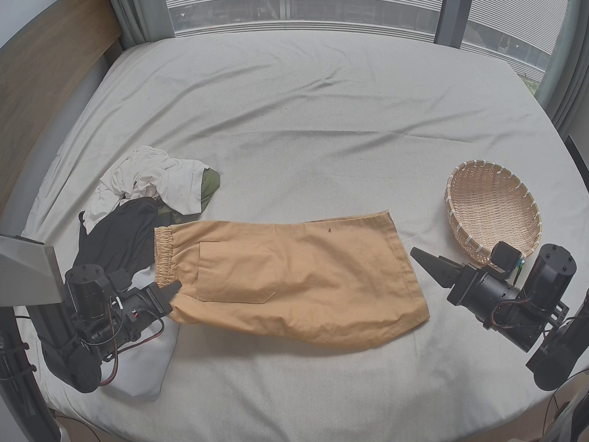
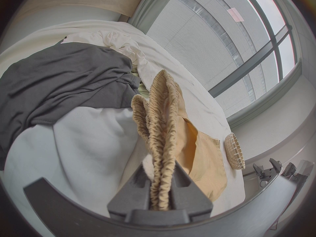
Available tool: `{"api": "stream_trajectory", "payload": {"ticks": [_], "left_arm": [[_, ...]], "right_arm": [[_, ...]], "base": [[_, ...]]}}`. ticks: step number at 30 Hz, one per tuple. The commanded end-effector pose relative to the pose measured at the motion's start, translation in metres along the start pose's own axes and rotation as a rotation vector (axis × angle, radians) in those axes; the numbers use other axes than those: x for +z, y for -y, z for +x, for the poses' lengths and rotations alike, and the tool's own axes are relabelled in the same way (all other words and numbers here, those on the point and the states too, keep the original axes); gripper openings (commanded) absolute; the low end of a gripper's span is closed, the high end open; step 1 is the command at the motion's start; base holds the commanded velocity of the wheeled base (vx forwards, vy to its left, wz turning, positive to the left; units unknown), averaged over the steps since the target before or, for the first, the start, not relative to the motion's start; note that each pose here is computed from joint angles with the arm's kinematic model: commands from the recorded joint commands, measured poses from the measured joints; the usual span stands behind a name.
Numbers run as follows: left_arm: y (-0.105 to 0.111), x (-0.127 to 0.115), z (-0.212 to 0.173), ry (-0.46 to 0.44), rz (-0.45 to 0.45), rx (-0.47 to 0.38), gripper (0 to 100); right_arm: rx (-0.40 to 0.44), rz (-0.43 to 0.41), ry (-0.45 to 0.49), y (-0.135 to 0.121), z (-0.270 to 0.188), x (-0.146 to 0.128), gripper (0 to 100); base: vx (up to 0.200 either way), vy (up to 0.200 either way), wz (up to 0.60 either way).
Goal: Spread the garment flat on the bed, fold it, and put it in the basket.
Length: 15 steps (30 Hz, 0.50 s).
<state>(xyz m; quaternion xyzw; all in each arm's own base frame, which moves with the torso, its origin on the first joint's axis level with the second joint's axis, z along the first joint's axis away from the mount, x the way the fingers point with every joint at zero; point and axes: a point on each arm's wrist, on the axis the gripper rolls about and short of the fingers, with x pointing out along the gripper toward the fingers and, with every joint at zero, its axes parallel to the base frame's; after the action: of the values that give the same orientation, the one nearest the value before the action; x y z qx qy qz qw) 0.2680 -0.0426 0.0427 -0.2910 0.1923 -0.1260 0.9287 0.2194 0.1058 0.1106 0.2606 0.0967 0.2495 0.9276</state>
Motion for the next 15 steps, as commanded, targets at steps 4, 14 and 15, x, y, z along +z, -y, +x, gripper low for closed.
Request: {"api": "stream_trajectory", "payload": {"ticks": [4,14,15], "left_arm": [[0.012,0.002,-0.001,-0.005,0.019,-0.069,0],[0.065,0.000,0.020,0.005,0.054,-0.286,0],[0.075,0.000,0.025,0.013,0.049,-0.320,0]], "right_arm": [[0.004,0.017,0.005,0.000,0.001,0.001,100],[0.015,0.039,0.005,-0.001,0.003,0.002,100],[0.015,0.039,0.011,-0.001,0.005,0.003,100]], "base": [[0.000,0.000,0.00],[0.000,0.000,0.00],[0.000,0.000,0.00]]}}
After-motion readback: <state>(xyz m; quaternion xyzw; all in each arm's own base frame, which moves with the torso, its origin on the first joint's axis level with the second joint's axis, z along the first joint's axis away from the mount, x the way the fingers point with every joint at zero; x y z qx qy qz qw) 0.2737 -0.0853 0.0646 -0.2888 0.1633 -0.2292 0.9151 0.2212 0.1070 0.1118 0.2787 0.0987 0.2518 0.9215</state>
